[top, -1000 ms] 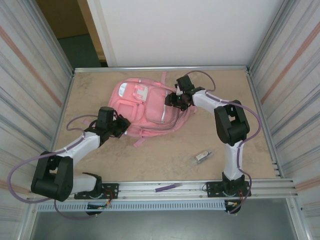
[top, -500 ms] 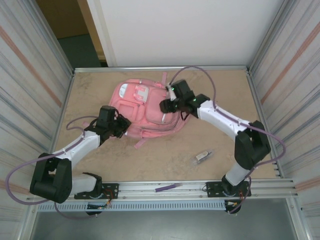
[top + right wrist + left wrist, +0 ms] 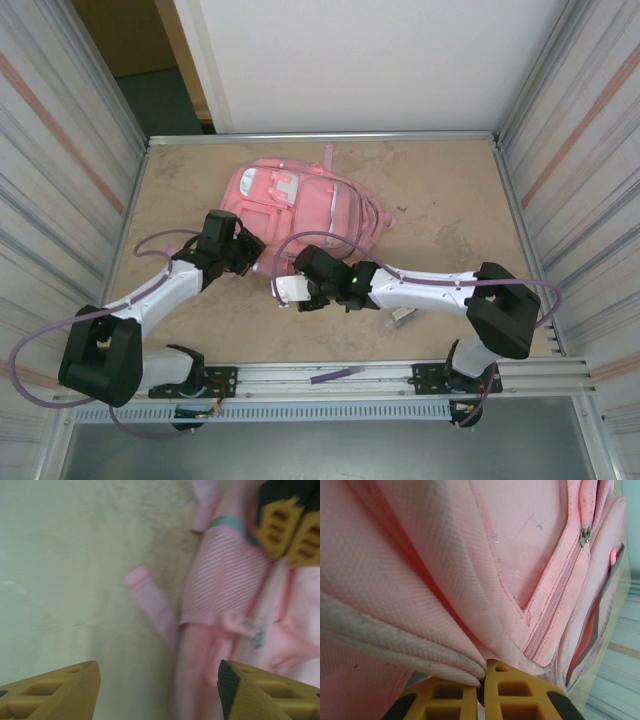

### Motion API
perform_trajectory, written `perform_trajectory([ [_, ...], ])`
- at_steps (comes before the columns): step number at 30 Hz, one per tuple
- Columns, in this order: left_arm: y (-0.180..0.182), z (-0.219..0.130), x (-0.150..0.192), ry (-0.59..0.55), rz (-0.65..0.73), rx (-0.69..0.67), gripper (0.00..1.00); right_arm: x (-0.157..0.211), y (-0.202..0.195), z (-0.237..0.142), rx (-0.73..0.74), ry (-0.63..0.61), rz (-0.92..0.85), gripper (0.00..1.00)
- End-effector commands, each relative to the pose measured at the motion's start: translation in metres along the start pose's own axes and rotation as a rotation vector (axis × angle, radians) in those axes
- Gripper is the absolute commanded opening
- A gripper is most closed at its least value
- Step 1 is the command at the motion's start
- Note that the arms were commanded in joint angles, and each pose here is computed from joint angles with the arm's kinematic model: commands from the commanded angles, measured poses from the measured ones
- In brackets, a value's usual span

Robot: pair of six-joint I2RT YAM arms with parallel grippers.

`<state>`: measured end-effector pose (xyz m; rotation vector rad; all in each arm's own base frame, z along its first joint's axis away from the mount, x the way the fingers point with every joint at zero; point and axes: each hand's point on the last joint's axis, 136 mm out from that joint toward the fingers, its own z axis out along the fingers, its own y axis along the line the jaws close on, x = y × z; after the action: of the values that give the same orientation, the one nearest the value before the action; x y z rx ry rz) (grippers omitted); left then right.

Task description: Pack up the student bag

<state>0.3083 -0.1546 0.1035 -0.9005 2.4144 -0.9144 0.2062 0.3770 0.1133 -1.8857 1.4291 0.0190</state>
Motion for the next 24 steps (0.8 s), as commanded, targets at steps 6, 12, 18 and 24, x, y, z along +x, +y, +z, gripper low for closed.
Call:
perform_trajectory([
  [6,-0.030,-0.013,0.009,0.048,0.004,0.098,0.10,-0.013,-0.041,0.011,0.291,-0.052,-0.081,0.63],
  [12,-0.030,-0.019,0.013,0.056,-0.019,0.123,0.10,-0.004,-0.045,0.026,0.304,-0.045,0.001,0.61],
  [18,-0.027,-0.018,0.016,0.057,-0.047,0.144,0.11,0.010,-0.057,0.036,0.356,-0.009,0.093,0.39],
  [24,-0.024,-0.019,0.015,0.058,-0.049,0.138,0.10,0.018,-0.070,0.023,0.436,-0.025,0.174,0.20],
])
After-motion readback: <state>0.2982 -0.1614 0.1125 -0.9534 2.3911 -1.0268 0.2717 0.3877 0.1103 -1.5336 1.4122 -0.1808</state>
